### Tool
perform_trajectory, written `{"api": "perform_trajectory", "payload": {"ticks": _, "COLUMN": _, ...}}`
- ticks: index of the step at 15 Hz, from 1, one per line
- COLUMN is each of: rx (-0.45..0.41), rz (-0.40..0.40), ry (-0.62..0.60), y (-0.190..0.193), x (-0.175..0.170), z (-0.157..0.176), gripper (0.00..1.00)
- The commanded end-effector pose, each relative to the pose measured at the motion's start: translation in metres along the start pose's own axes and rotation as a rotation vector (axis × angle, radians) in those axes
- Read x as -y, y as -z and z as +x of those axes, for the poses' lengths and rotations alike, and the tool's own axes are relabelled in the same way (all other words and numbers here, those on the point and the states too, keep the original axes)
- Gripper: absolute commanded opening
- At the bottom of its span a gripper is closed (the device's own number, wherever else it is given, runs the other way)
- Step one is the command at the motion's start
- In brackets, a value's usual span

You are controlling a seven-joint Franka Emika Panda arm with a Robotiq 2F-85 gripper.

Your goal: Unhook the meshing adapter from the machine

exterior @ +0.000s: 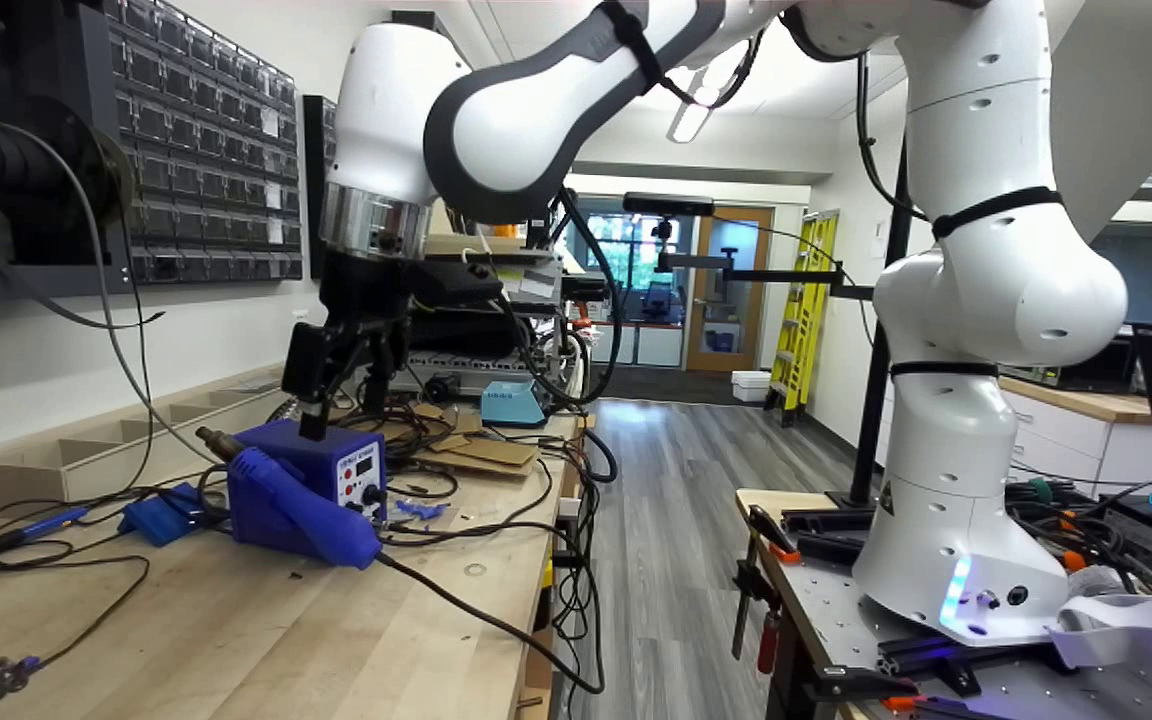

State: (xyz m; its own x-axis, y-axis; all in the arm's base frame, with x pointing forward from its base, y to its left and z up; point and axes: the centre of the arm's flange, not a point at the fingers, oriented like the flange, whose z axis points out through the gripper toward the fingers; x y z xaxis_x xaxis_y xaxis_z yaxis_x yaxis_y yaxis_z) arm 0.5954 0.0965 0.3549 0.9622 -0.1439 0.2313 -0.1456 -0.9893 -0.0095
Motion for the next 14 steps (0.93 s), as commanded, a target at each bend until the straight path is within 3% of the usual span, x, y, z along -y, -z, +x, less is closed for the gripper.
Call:
{"api": "perform_trajectory", "payload": {"ticks": 1, "rx": -0.005, "rz": -0.002, "ry": -0.01, "y": -0.006, "x": -0.002, "z": 0.005, "gripper": 1.0}}
{"api": "perform_trajectory", "payload": {"ticks": 8, "rx": 0.001, "rz": -0.003, "ry": -0.008, "y": -0.013, "x": -0.001, "z": 0.007, "gripper": 1.0}}
{"api": "perform_trajectory", "payload": {"ticks": 14, "rx": 0.014, "rz": -0.017, "ry": -0.016, "y": -0.048, "x": 0.003, "z": 0.013, "gripper": 1.0}}
